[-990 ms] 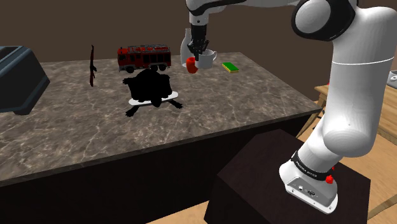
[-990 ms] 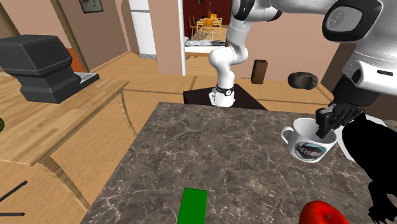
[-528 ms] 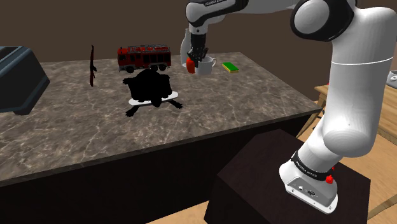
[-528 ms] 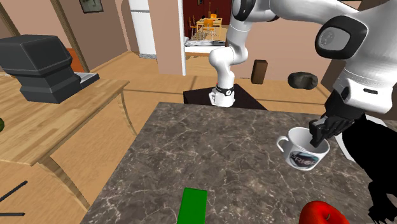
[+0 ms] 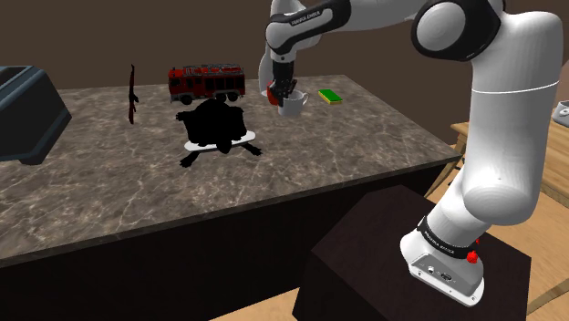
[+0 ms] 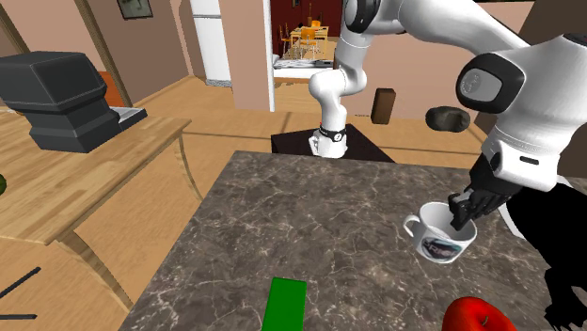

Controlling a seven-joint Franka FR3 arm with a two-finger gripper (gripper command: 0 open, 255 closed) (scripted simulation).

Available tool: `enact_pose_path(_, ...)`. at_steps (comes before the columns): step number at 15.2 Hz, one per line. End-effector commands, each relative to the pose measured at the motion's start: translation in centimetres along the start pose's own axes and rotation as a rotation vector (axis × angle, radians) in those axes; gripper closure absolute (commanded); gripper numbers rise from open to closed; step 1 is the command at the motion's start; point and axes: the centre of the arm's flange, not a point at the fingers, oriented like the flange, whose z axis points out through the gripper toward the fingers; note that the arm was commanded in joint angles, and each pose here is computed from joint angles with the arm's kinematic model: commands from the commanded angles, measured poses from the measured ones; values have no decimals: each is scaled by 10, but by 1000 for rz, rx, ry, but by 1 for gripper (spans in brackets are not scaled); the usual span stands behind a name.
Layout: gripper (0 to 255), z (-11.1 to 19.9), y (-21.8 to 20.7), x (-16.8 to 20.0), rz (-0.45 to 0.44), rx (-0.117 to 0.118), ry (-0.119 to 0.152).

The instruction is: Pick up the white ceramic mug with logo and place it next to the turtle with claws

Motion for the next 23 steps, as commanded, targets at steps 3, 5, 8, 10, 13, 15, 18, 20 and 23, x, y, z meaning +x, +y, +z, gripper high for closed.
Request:
enact_pose_path(3, 255, 21, 0, 1, 0, 0, 1)
enact_pose_path(5, 255, 32, -1, 1, 0, 0, 1)
enact_pose_path(8, 255, 34, -1, 1, 0, 0, 1)
enact_pose_path(10, 255, 34, -1, 1, 0, 0, 1)
enact_pose_path(13, 255, 34, -1, 1, 0, 0, 1)
enact_pose_path(15, 0, 34, -1, 1, 0, 0, 1)
enact_pose_path(18, 0, 34, -1, 1, 0, 0, 1)
enact_pose_path(20, 0, 21, -1, 1, 0, 0, 1)
enact_pose_path(23, 0, -16, -1, 1, 0, 0, 1)
